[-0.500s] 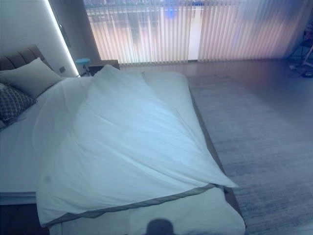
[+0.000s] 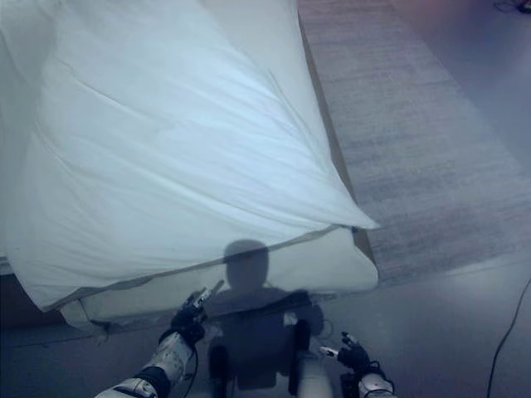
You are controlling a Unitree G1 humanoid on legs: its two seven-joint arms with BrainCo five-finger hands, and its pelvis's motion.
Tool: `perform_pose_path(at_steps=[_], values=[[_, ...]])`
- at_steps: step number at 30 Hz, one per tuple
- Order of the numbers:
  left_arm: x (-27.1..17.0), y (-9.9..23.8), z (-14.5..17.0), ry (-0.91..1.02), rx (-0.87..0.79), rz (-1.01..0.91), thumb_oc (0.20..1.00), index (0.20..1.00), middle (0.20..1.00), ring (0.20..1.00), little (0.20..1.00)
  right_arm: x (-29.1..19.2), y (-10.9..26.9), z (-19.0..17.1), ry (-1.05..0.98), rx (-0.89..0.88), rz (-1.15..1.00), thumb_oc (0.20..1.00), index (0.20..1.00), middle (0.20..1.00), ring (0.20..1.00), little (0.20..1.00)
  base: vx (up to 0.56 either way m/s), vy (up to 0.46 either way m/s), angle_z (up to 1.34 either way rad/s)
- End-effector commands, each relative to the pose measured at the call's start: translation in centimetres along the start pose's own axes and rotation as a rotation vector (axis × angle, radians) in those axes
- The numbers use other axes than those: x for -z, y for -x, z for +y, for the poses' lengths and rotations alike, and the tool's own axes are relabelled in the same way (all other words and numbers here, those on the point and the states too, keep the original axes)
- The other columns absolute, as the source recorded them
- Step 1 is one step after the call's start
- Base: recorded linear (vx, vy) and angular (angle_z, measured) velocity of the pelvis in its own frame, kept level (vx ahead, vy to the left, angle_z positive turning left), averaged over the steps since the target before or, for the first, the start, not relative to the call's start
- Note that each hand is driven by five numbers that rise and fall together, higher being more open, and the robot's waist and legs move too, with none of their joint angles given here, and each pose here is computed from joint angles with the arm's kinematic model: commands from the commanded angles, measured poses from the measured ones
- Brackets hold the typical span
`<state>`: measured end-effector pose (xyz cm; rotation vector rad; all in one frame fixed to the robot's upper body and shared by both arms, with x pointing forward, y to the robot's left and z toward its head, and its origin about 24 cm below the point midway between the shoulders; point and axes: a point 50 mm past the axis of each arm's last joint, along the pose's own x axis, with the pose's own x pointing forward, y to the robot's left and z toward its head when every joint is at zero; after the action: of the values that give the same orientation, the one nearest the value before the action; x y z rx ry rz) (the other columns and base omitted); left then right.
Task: Make the bed
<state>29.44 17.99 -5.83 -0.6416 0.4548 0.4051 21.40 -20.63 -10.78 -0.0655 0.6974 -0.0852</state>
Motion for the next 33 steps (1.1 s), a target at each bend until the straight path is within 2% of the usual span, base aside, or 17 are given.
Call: perform_pose_path(at_steps=[1,2,5,6,10,12,21,30,31,32,33], values=[[-0.6,-0.1,-1.3,0.110,-0.015,-0.043,1.000,1.000,1.000,1.000,1.000,-1.0,0.3,-0.4,-0.019,0.014,-0.080,1.000,1.000,1.000,1.000,1.000,-0.07,-0.014,0.03],[-1.9,-0.5,-2.1,0.184,-0.020,-0.082,1.000,1.000,1.000,1.000,1.000,-1.4,0.2,-0.1,-0.049,0.010,-0.098,1.000,1.000,1.000,1.000,1.000,-0.05,-0.006,0.01],[-3.4,-0.8,-2.9,0.249,-0.027,-0.125,1.000,1.000,1.000,1.000,1.000,-2.0,0.2,0.3,-0.042,-0.009,-0.122,1.000,1.000,1.000,1.000,1.000,-0.03,0.012,-0.09],[-5.7,-1.1,-3.7,0.344,-0.033,-0.184,1.000,1.000,1.000,1.000,1.000,-2.9,0.1,0.6,-0.038,-0.025,-0.157,1.000,1.000,1.000,1.000,1.000,-0.02,0.025,-0.04],[-7.1,-1.2,-4.6,0.412,-0.026,-0.215,1.000,1.000,1.000,1.000,1.000,-3.7,0.1,1.0,-0.043,-0.043,-0.186,1.000,1.000,1.000,1.000,1.000,0.00,0.011,-0.04],[-10.0,-1.3,-5.3,0.490,-0.029,-0.278,1.000,1.000,1.000,1.000,1.000,-4.5,0.2,1.4,-0.051,-0.067,-0.220,1.000,1.000,1.000,1.000,1.000,0.02,0.025,-0.05],[-15.1,-0.9,-6.8,0.554,0.005,-0.403,1.000,1.000,1.000,1.000,1.000,-5.2,0.1,2.1,-0.044,-0.087,-0.251,1.000,1.000,1.000,1.000,1.000,0.02,0.011,-0.03],[-17.7,-0.5,-7.0,0.578,0.010,-0.479,1.000,1.000,1.000,1.000,1.000,-4.5,0.3,2.5,-0.037,-0.107,-0.235,1.000,1.000,1.000,1.000,1.000,0.00,0.000,0.00],[-17.9,-0.4,-7.0,0.580,0.013,-0.486,0.818,0.818,0.818,0.818,0.818,-4.6,0.3,2.6,-0.037,-0.112,-0.239,1.000,1.000,1.000,1.000,1.000,0.00,0.000,0.00],[-18.2,-0.3,-7.0,0.587,0.013,-0.500,0.335,0.335,0.335,0.335,0.335,-4.5,0.4,2.7,-0.034,-0.114,-0.239,1.000,1.000,1.000,1.000,1.000,0.00,0.000,0.00],[-18.2,-0.3,-7.0,0.587,0.012,-0.500,0.200,0.200,0.200,0.200,0.200,-4.5,0.4,2.7,-0.033,-0.115,-0.239,1.000,1.000,1.000,1.000,1.000,0.00,0.000,0.00]])
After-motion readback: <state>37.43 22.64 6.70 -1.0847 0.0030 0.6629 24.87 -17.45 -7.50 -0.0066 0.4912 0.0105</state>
